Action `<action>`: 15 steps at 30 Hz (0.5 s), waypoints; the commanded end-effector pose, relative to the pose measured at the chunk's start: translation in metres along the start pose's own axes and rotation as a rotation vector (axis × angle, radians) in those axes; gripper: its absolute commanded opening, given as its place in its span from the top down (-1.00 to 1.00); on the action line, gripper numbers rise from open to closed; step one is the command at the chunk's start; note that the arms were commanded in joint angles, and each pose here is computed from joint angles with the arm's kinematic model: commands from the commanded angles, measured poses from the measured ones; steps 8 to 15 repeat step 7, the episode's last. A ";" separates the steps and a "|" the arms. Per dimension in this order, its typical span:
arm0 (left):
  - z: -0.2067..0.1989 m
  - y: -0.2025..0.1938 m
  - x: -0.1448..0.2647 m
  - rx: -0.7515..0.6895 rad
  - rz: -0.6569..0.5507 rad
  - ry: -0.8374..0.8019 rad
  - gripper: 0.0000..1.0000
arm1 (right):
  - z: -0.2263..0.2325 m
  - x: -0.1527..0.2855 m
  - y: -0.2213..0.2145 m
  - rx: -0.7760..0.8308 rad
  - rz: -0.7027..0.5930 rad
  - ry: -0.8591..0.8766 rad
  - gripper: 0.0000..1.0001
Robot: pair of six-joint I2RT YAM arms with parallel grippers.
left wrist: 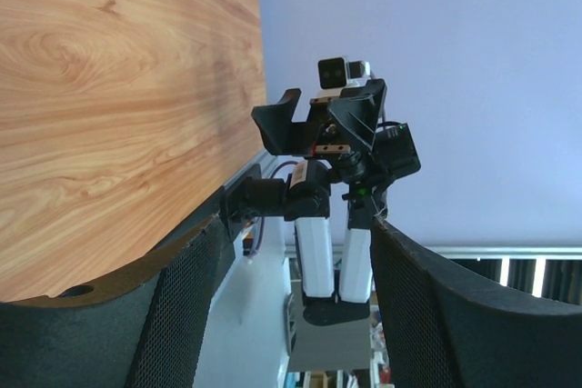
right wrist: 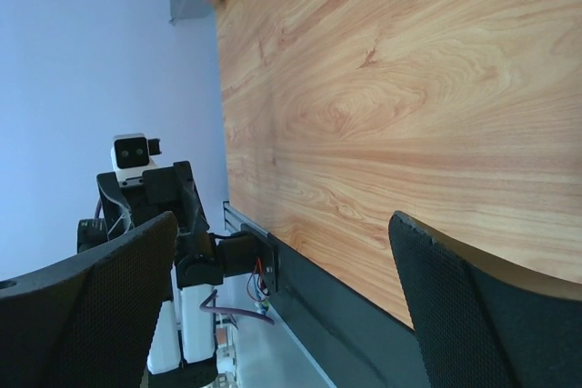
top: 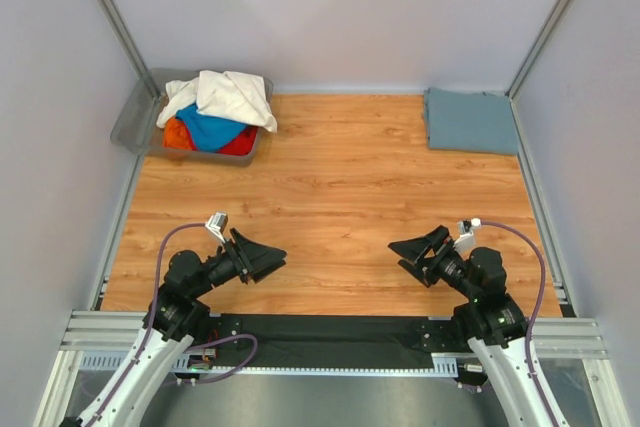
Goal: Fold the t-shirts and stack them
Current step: Reset both grippers
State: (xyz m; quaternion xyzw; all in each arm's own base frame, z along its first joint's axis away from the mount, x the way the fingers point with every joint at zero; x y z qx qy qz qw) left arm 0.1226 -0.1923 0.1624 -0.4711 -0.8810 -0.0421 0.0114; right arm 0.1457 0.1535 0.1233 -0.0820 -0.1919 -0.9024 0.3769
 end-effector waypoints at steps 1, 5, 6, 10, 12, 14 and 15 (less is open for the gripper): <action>0.042 -0.008 -0.001 0.005 0.038 0.032 -0.46 | -0.055 -0.005 -0.023 -0.097 0.066 -0.149 -1.00; 0.042 -0.008 -0.001 0.004 0.040 0.034 -0.47 | -0.059 -0.007 -0.024 -0.101 0.067 -0.156 -1.00; 0.041 -0.008 -0.001 0.004 0.042 0.034 -0.47 | -0.059 -0.007 -0.025 -0.102 0.070 -0.156 -1.00; 0.042 -0.009 -0.001 0.004 0.043 0.036 -0.47 | -0.059 -0.007 -0.025 -0.102 0.074 -0.149 -1.00; 0.042 -0.009 -0.001 0.004 0.043 0.036 -0.47 | -0.059 -0.007 -0.025 -0.102 0.074 -0.149 -1.00; 0.042 -0.009 -0.001 0.004 0.043 0.036 -0.47 | -0.059 -0.007 -0.025 -0.102 0.074 -0.149 -1.00; 0.042 -0.009 -0.001 0.004 0.043 0.036 -0.47 | -0.059 -0.007 -0.025 -0.102 0.074 -0.149 -1.00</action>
Point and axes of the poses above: each gripper's point midway between its finger pads, its own x axis back along the fingers, its own z axis along the line the jaws close on, y = z × x, the point moved 1 cm from there along x, back along the fingers, and after that the axes turned 4 degrees about x, right-handed, at the moved point
